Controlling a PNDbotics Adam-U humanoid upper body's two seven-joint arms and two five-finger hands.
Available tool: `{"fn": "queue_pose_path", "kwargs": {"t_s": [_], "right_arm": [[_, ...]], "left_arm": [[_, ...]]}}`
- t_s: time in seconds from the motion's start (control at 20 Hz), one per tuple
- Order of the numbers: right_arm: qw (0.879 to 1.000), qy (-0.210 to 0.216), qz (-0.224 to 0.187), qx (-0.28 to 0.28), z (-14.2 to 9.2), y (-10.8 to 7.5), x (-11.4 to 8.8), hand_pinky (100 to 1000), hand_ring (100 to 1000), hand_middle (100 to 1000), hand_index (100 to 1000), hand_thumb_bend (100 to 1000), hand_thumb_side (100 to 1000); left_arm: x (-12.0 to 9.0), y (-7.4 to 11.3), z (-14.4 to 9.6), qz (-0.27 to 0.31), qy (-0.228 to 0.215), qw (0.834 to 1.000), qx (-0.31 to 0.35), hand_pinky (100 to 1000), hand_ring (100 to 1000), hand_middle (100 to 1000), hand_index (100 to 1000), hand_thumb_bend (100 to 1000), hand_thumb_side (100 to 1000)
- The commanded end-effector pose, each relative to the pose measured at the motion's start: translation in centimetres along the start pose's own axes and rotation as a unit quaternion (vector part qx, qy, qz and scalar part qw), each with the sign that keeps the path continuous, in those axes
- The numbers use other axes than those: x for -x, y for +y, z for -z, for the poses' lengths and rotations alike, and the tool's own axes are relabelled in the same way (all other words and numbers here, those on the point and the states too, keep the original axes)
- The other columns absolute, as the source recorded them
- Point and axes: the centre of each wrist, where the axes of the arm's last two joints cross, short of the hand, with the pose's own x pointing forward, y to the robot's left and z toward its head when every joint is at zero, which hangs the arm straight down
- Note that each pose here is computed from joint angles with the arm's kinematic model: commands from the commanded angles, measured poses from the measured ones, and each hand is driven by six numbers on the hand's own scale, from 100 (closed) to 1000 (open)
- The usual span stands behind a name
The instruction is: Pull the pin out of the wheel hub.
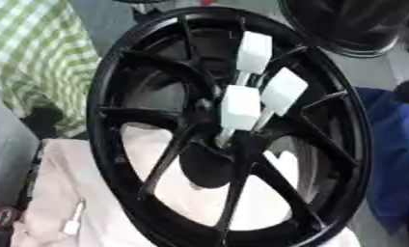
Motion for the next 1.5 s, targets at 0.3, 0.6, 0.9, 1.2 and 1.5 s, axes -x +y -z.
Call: {"fn": "queue_pose_path", "kwargs": {"t_s": [0.3,0.6,0.9,1.2,1.5], "right_arm": [[0.999,0.007,-0.016,-0.035,0.6,0.5,-0.3,817,822,783,844,432,100],[0.999,0.02,-0.012,-0.034,1.3,1.1,-0.3,817,820,772,844,442,100],[0.999,0.037,-0.012,-0.03,1.8,1.5,-0.2,810,811,772,846,453,100],[0.998,0.05,-0.001,-0.027,2.3,2.2,0.2,807,807,768,847,450,100],[0.998,0.063,0.007,-0.025,2.6,2.6,0.7,804,804,766,847,447,100]], "left_arm": [[-1.0,0.2,0.6,0.006,-0.018,1.0,0.007,984,736,671,851,151,849],[-1.0,0.1,0.6,0.004,-0.018,1.0,0.01,984,736,671,851,152,850],[-1.0,0.1,0.7,0.003,-0.018,1.0,0.011,984,735,671,851,153,851],[-1.0,0.0,0.7,0.003,-0.018,1.0,0.013,984,734,671,851,154,851],[-1.0,-0.1,0.7,0.002,-0.018,1.0,0.014,985,733,670,851,155,852]]}}
